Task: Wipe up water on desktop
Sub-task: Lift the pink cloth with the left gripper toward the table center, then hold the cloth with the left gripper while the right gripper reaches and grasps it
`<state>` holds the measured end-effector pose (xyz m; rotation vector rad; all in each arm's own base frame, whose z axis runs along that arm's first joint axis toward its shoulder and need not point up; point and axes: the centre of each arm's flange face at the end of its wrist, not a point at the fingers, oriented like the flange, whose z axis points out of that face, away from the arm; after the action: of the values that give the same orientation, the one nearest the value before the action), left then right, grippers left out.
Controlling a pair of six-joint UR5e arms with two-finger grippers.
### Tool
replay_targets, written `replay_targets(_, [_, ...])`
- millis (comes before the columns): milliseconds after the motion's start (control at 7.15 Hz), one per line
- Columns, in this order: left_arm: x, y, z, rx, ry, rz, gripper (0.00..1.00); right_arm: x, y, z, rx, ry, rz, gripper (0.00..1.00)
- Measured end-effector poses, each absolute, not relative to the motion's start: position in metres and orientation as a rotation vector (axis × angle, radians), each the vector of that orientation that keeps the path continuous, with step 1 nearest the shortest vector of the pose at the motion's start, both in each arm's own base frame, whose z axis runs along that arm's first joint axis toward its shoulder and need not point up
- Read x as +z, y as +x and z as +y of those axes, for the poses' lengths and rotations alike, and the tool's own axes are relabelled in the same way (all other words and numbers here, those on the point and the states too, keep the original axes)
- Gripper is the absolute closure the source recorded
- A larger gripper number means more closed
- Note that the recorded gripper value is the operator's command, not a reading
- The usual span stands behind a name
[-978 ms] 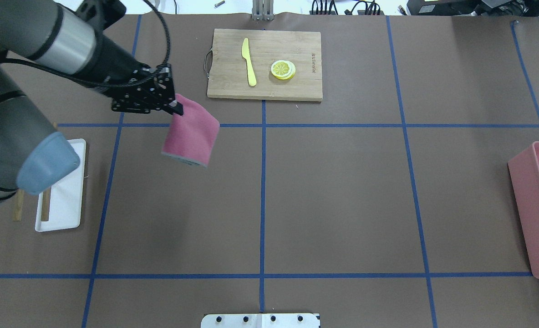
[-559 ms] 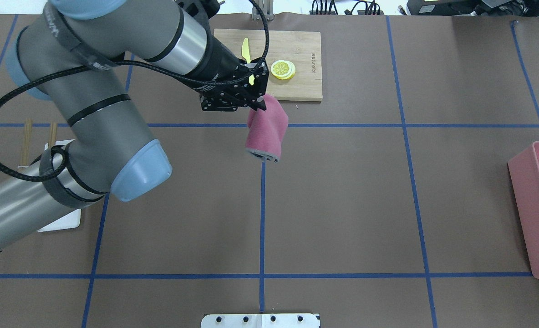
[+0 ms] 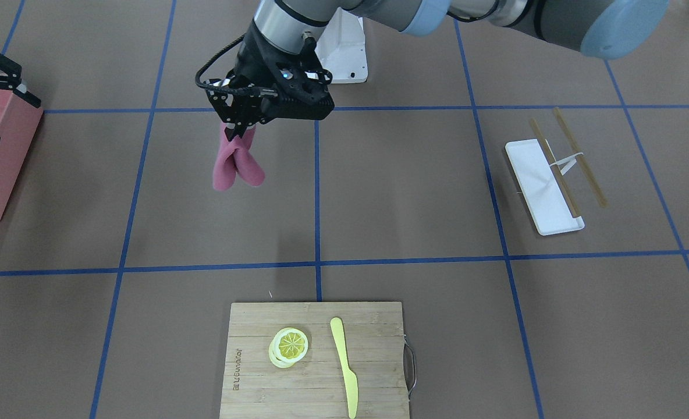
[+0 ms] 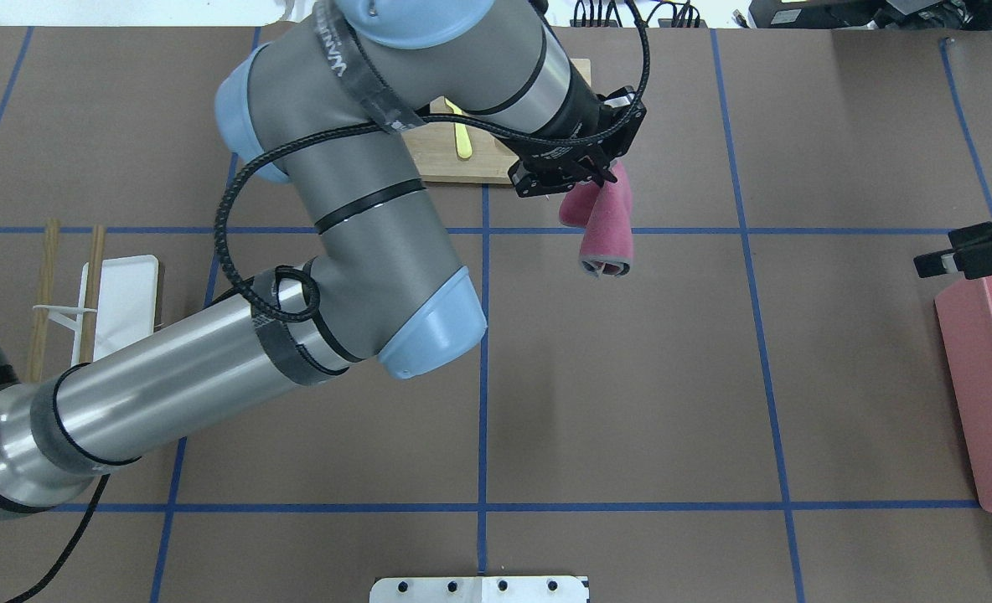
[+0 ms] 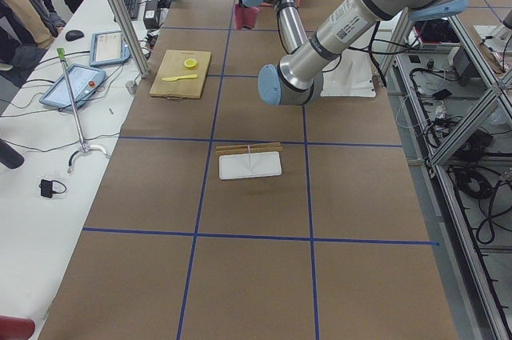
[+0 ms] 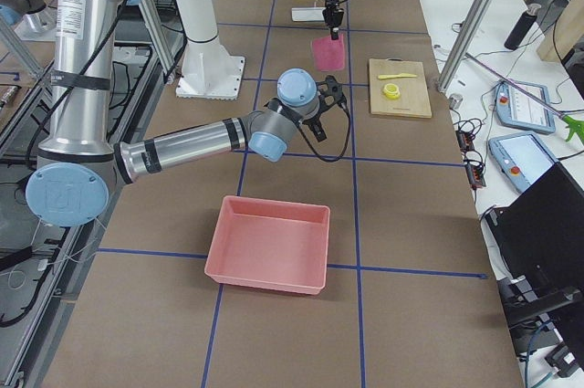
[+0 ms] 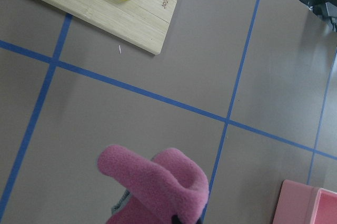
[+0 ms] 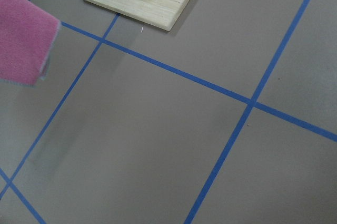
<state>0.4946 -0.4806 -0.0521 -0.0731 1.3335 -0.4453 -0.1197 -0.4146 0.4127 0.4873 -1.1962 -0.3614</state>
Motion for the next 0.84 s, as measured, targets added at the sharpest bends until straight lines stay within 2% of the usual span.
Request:
replay_targets(280, [-0.071, 0.514, -0.475, -0.526, -0.073, 1.336, 1.0, 0.383, -0.164, -0.424, -0.347, 0.522, -1.193, 0.07])
replay_targets(839, [-0.061, 0.522, -0.489, -0.824, -0.134, 1.323, 1.0, 0.299, -0.261, -0.418, -0.231, 0.502, -1.302, 0.08])
